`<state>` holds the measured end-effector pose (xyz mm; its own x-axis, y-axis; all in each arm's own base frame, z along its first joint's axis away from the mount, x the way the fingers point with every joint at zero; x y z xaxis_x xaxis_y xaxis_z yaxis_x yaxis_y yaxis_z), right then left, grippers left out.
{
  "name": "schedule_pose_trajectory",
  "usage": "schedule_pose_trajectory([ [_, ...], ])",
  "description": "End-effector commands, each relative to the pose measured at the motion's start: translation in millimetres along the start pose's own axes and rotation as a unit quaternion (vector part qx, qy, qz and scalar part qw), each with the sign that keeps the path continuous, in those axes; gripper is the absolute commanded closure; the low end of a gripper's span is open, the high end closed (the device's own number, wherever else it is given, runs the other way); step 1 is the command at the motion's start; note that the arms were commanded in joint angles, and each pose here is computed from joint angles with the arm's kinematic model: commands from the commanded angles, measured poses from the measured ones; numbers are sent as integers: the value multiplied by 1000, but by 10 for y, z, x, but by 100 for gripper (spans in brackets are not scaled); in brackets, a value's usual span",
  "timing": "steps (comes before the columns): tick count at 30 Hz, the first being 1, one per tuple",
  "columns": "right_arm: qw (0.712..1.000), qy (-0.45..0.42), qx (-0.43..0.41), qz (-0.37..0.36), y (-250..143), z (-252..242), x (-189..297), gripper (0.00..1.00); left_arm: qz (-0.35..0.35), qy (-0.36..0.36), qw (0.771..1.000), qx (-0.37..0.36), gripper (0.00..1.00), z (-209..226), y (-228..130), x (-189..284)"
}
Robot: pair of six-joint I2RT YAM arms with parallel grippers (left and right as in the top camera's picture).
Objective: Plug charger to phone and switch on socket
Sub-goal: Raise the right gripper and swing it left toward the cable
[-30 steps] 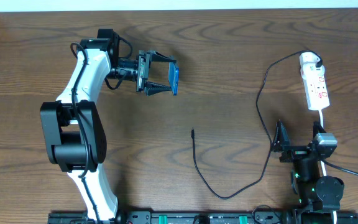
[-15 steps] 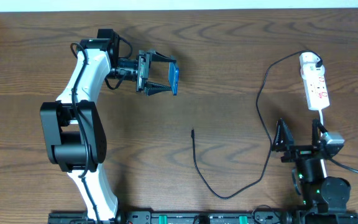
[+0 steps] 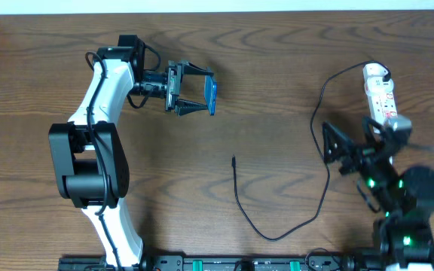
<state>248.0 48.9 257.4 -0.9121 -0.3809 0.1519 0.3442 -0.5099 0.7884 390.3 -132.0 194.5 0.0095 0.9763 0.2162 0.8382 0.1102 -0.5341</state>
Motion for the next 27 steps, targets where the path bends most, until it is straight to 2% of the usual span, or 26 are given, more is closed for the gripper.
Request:
schedule_pose_trajectory([
  [1, 993, 83, -33, 76, 9, 288, -169, 1, 7, -19, 1000, -23, 93, -127, -129, 41],
  [7, 982, 129, -48, 132, -18, 341, -415, 1, 7, -19, 1000, -24, 93, -127, -129, 41],
  [10, 980, 124, -56, 145, -73, 268, -505, 1, 7, -19, 999, -25, 93, -127, -129, 41],
  [27, 980, 121, -59, 148, -89, 249, -522, 1, 7, -19, 999, -25, 93, -127, -129, 41],
])
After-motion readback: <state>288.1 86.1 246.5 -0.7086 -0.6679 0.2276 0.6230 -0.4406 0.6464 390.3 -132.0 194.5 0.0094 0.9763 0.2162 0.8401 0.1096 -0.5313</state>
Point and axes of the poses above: each gripper's point midway between its finger pads, its own x axis back along the fingers, its own z axis along the line the jaws close on, y = z × x, the point moved 4 cm from there along x, back along the fingers, and after that the axes turned 13 degrees about -x, right-handed, at the moved point
